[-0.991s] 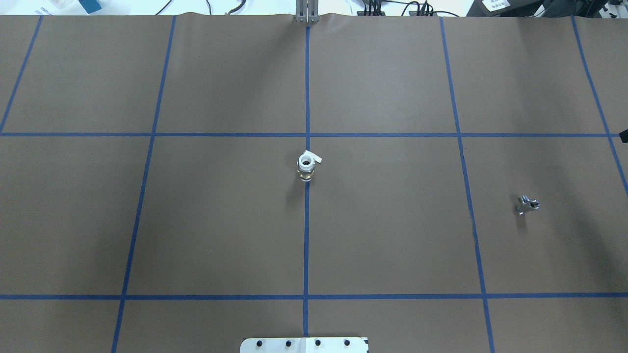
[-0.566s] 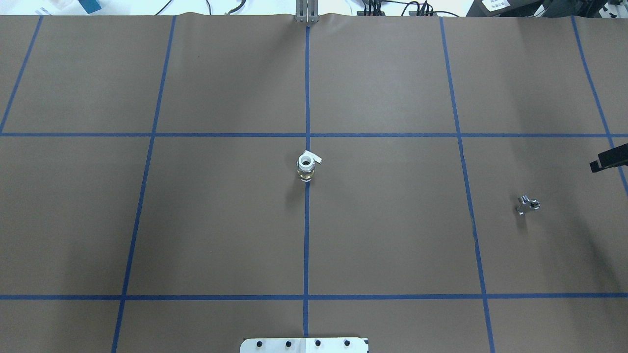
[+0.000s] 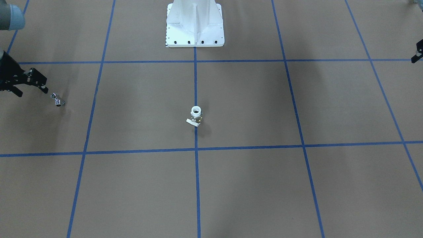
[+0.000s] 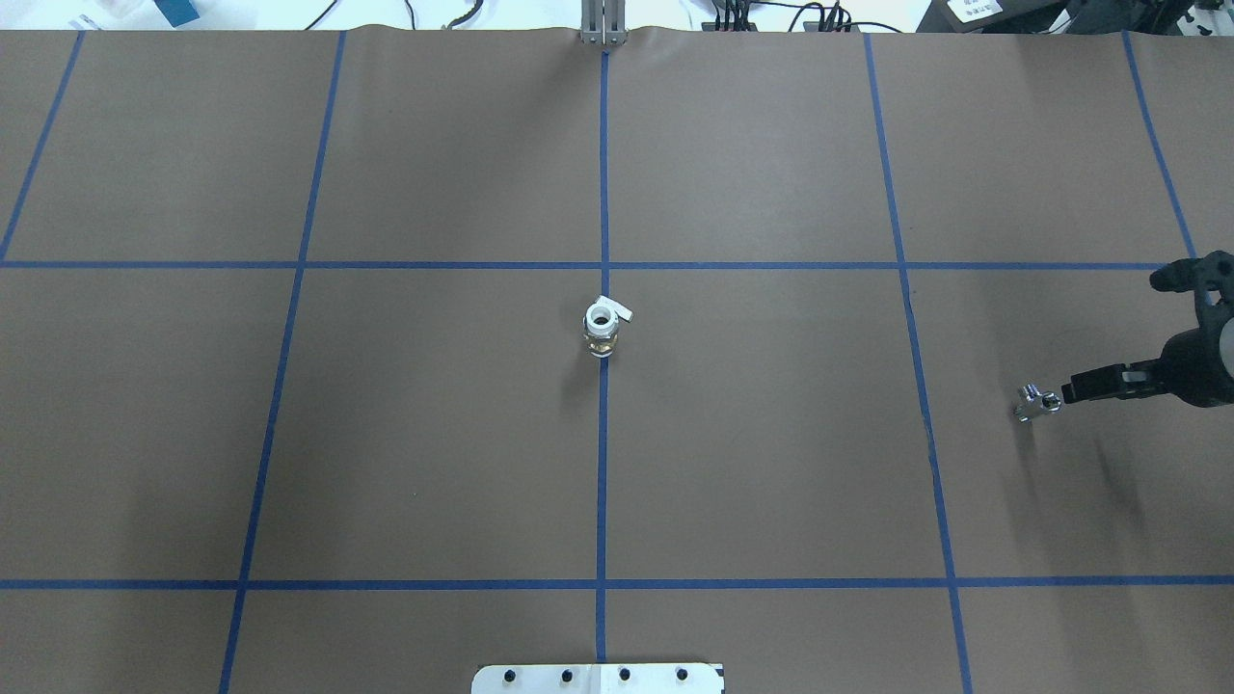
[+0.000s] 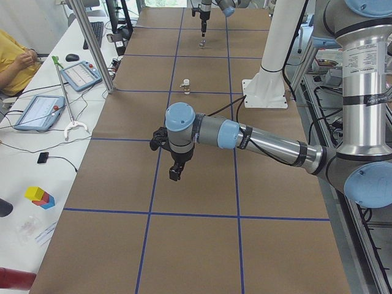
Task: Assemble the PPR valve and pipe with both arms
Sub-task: 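Lower the right gripper onto the chrome pipe fitting and grasp it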
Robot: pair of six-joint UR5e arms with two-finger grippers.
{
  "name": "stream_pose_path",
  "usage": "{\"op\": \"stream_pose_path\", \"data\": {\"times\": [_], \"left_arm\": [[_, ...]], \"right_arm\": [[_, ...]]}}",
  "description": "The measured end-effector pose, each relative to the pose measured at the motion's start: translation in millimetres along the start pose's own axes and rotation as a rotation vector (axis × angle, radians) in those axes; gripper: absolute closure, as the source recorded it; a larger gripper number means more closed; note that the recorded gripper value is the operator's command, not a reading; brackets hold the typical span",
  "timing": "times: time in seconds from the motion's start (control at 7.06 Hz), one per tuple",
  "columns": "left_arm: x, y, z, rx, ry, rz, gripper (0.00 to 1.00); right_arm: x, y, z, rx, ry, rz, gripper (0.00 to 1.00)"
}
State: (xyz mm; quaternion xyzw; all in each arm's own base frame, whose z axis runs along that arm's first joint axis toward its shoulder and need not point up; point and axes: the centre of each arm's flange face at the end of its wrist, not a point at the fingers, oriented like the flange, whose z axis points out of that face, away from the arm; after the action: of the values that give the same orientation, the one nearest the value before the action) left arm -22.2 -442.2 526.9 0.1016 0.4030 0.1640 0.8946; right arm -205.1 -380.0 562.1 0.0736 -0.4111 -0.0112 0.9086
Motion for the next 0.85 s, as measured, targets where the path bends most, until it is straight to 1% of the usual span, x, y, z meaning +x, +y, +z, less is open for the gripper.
{"op": "stream_pose_path", "data": {"times": [0.28,0.42,0.57,0.71,0.85], "left_arm": [[-1,0,1,-0.003,0.001,-0.003,0.01],[-2,0,2,-0.004,0.001,-0.004,0.01],[-2,1,3,-0.005,0.001,-0.006,0.01],[-3,1,4,-0.007,0.002,-0.008,0.01],[-4,1,4,-0.009,0.003,-0.01,0.01]], "right_arm": [[-21,7,16,0.012,0.01,-0.014,0.01],[-28,8,19,0.011,0.008,-0.024,0.13],[-34,7,22,0.01,0.007,-0.031,0.28],[-40,4,25,0.007,0.009,-0.034,0.57],[-44,2,28,0.0,0.015,-0.033,0.58]]}}
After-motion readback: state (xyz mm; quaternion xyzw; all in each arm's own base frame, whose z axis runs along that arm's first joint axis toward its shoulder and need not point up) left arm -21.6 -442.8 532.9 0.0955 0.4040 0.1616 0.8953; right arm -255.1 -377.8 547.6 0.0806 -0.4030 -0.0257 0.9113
